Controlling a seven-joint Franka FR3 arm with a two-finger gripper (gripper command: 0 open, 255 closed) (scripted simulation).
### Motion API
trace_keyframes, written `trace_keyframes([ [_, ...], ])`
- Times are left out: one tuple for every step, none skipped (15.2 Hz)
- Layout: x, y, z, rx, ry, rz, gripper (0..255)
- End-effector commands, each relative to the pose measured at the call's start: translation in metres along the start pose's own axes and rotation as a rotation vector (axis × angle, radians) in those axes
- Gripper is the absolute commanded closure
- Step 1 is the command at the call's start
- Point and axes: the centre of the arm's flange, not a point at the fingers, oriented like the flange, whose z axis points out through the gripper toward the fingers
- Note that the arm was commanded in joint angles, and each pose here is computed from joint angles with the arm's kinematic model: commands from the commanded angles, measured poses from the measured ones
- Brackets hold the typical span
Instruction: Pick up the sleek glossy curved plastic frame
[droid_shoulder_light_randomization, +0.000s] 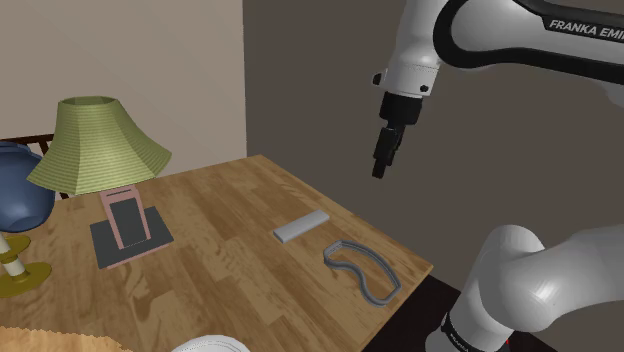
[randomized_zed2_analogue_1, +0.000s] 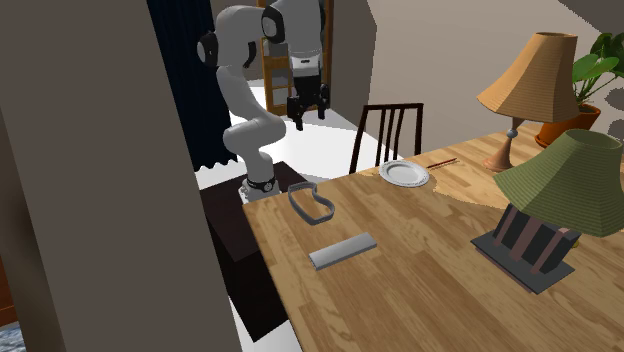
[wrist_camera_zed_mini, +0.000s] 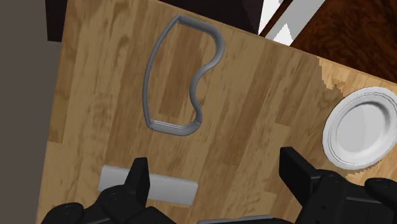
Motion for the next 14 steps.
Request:
trace_keyframes([
  [0.0,0.0,0.0,0.0,0.0,0.0,0],
  [0.001,0.0,0.013,0.0,-0.003,-0.002,0],
  [0.002,0.0,0.026,0.0,-0.005,-0.003,0],
  [0.003,0.0,0.04,0.0,-0.008,-0.005,0],
  [0.004,0.0,0.053,0.0,-0.011,-0.006,0],
  [0.004,0.0,0.066,0.0,-0.013,-0.008,0],
  [0.005,0.0,0.079,0.0,-0.016,-0.009,0],
  [0.006,0.0,0.092,0.0,-0.019,-0.011,0],
  [0.007,0.0,0.106,0.0,-0.021,-0.012,0],
  [0.007,0.0,0.119,0.001,-0.024,-0.014,0],
  [0.008,0.0,0.132,0.001,-0.026,-0.015,0],
  [0.009,0.0,0.145,0.001,-0.029,-0.017,0],
  [0.009,0.0,0.158,0.001,-0.032,-0.018,0],
  [0.01,0.0,0.172,0.001,-0.034,-0.02,0],
])
